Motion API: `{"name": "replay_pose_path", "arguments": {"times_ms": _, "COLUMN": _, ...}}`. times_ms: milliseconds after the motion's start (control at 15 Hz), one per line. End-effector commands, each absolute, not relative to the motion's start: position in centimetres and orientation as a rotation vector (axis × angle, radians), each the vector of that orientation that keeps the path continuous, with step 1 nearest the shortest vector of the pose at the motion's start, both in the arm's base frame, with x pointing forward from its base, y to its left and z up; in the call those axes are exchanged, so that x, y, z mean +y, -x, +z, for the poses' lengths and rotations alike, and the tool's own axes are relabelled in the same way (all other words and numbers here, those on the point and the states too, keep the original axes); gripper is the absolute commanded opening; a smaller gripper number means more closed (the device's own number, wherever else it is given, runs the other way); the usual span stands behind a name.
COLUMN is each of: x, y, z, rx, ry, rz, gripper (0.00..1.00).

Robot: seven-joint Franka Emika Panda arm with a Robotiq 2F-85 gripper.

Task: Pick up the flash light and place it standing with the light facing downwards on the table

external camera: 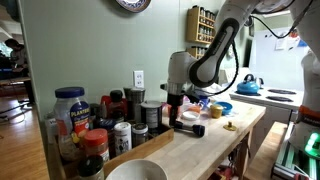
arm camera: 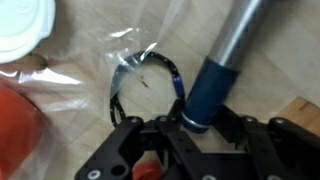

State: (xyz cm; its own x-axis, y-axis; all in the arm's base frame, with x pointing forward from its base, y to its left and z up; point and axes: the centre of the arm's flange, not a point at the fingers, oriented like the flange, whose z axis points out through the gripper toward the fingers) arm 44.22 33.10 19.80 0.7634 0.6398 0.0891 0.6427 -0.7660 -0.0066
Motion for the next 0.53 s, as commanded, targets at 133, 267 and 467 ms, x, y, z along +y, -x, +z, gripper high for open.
{"name": "replay_pose_path", "arguments": {"times_ms": 133, "x": 31.6, "y": -44.7, "z": 19.6, "rx": -0.956, "ry": 2.921, "rz": -0.077, "gripper": 0.06}}
{"name": "replay_pose_path", "arguments": {"times_ms": 267, "x": 30.9, "y": -44.8, "z": 20.3, "rx": -0.912, "ry": 2.913, "rz": -0.089, "gripper": 0.02}}
{"name": "replay_pose_path", "arguments": {"times_ms": 467, "x": 30.2, "y": -44.6, "z": 22.1, "rx": -0.871, "ry": 2.869, "rz": -0.126, "gripper": 0.02}}
